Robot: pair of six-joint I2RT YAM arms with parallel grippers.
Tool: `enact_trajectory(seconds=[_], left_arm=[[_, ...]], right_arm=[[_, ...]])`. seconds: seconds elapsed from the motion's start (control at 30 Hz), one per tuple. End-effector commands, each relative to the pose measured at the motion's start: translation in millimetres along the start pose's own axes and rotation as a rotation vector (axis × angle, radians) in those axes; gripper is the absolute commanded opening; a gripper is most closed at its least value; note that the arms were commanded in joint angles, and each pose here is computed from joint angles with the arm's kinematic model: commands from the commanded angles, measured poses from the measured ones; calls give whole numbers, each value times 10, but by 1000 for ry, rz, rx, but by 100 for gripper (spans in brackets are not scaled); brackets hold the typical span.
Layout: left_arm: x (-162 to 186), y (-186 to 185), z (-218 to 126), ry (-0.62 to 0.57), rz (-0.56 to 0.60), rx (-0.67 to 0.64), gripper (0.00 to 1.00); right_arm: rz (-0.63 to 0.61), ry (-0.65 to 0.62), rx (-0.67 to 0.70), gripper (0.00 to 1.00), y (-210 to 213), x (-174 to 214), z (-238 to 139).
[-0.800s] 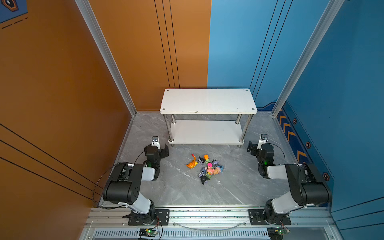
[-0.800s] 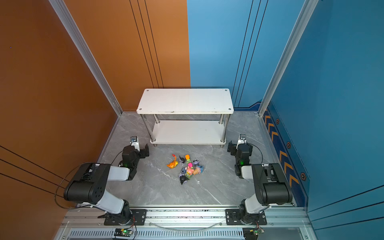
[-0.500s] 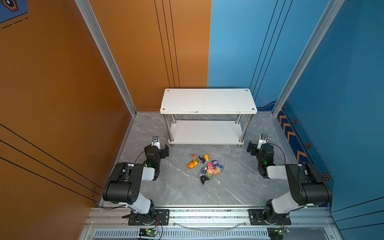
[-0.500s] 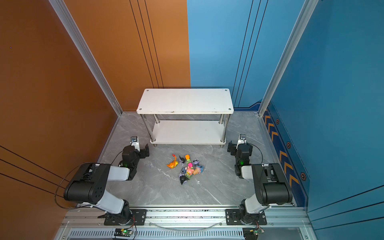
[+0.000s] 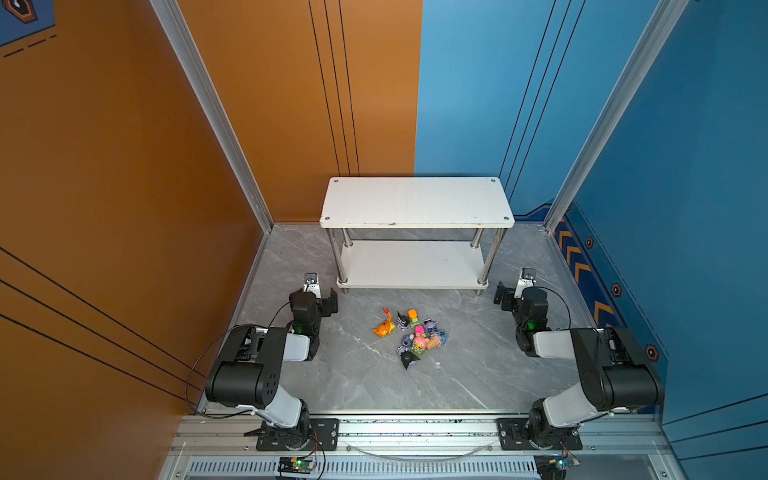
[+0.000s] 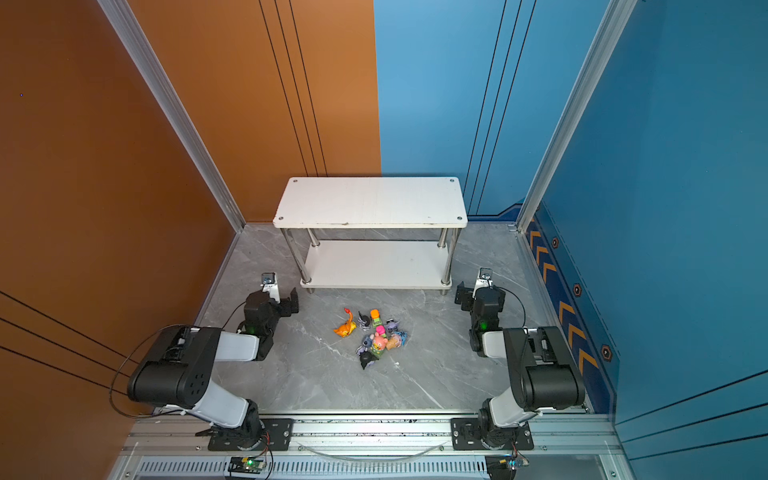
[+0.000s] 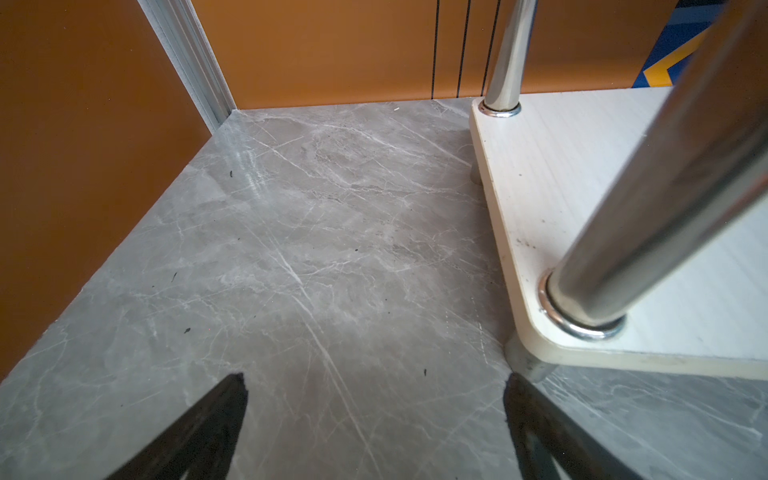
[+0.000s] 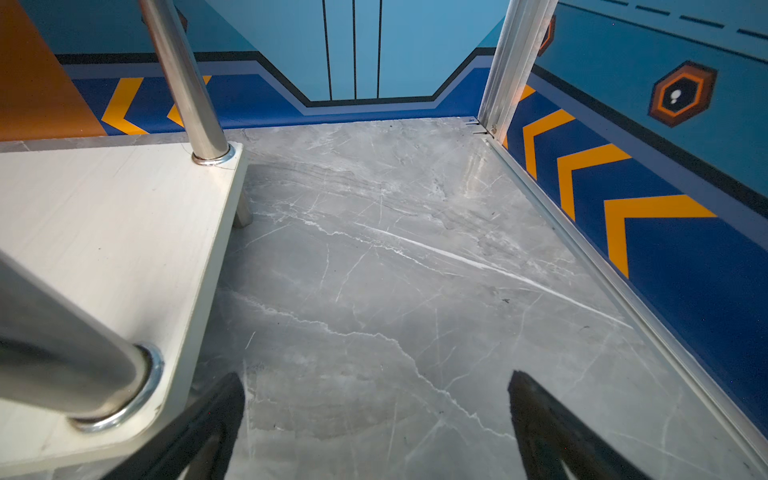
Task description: Place and organize the plastic toys onto the shelf
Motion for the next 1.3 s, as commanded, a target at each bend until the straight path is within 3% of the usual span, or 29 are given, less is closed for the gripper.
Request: enact_trajectory(seconds=[0.0, 0.97, 1.27], left_arm=[[-73, 0, 35, -11, 7, 9, 98], [-76, 30, 46, -7, -13, 20, 98], [-247, 101, -91, -30, -6, -88, 98]], right_arm=[[7, 10, -11, 100, 8, 23, -14], [7, 10, -12, 100, 9, 23, -14], [-16, 65, 67, 100, -49, -274, -96]])
Point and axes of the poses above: each gripper's point midway between its finger pads, its own z axis out along the fingers, its own y axis along the line the jaws close on, x = y × z, the point moved 3 cm from there along -z, back along the fingers, and after that the axes turned 3 degrees about -z, right-handed, at the moved point
